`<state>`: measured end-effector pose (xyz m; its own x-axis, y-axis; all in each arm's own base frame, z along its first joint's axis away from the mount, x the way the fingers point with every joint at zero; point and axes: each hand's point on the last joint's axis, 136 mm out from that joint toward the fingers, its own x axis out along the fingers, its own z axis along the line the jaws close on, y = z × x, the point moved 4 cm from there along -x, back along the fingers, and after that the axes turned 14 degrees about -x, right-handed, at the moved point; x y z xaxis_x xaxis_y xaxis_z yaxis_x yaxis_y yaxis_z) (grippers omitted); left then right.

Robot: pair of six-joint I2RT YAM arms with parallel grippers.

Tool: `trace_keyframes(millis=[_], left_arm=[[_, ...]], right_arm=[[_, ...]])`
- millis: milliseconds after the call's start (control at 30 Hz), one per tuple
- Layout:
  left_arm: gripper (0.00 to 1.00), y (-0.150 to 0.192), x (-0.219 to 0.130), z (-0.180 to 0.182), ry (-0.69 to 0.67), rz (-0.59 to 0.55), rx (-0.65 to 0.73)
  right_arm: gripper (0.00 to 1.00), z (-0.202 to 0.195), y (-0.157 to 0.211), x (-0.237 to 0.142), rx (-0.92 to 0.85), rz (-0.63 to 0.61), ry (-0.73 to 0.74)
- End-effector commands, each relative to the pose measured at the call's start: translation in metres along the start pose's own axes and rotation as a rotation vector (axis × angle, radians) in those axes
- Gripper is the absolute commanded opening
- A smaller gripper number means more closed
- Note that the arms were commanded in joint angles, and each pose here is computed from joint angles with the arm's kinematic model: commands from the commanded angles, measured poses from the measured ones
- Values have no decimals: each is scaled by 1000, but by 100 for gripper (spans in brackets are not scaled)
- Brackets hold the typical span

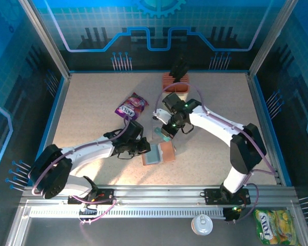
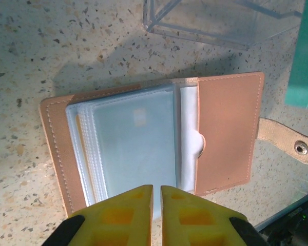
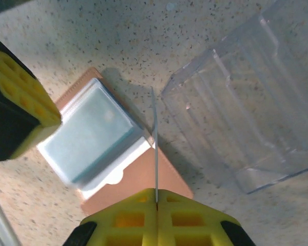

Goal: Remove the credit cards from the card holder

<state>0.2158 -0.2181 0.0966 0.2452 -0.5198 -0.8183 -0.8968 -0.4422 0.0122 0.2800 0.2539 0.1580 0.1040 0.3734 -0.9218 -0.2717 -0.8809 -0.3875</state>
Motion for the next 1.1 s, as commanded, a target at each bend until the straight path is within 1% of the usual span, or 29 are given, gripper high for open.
trace_keyframes(millis=[0,133,267,633,1067], left_arm=[[13,5,-5,14,-38,-8,15],[13,6,-6,19,-35,-11,1],[13,8,-7,23,-36,-9,-6],[13,8,-12,23,-34,-13,-3],[14,6,-13,24,-34,-12,-3]], right_arm=[[0,-4,6,-5,-213,96,2],[0,-16,-1,-7,-281,120,14],[0,-24,-7,-5,-331,143,-11],[0,-40,-17,0,-393,170,-51],[0,-52,-9,31,-408,240,-137]])
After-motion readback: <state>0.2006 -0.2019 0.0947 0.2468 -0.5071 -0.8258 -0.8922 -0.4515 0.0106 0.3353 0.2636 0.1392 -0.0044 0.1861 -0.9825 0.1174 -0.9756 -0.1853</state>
